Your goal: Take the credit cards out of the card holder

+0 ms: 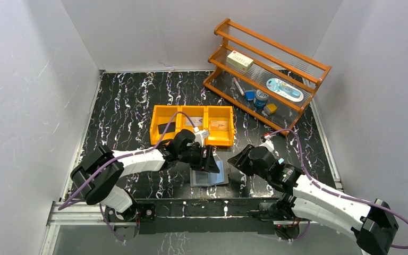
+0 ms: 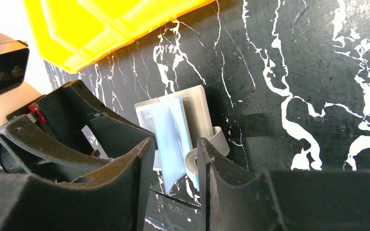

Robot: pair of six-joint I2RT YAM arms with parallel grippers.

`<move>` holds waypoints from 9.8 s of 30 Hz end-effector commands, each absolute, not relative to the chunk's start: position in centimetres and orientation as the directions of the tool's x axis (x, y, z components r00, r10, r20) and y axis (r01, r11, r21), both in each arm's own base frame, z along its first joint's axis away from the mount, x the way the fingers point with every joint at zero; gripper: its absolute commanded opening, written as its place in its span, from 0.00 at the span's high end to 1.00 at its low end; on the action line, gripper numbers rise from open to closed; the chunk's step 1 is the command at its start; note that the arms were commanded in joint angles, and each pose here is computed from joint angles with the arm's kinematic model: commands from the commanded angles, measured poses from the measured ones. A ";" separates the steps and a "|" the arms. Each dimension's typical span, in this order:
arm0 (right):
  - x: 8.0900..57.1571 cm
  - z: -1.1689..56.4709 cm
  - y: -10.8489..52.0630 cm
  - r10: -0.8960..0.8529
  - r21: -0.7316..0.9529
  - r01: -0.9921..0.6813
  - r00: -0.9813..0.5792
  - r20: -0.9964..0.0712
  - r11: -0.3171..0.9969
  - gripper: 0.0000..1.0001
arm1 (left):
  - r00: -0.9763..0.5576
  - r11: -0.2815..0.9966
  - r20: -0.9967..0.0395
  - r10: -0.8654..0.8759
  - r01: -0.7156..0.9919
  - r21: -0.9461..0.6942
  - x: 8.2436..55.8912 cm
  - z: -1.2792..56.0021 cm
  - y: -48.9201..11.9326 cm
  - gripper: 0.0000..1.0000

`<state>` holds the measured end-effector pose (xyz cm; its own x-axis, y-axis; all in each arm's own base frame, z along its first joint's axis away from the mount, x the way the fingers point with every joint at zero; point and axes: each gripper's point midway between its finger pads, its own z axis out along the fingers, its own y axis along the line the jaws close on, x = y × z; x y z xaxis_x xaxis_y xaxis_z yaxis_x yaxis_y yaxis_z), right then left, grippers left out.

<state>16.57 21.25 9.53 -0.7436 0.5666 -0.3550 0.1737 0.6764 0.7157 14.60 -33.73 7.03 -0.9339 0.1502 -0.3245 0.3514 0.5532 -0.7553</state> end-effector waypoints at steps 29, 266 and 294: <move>17.2 11.6 28.9 0.211 0.578 -0.133 -0.847 -0.488 0.805 0.47 | -0.796 0.938 -0.565 -0.216 -0.010 -0.345 19.3 7.9 -18.2 0.30; 16.5 10.1 32.3 0.146 0.721 -0.122 -0.943 -0.298 0.683 0.65 | -0.895 0.800 -0.408 -0.178 0.110 -0.590 18.4 7.3 -26.8 0.47; 13.1 2.7 32.2 0.147 0.795 0.040 -0.987 -0.063 0.606 0.79 | -0.966 0.800 -0.247 -0.081 0.085 -0.594 13.8 1.5 -25.6 0.60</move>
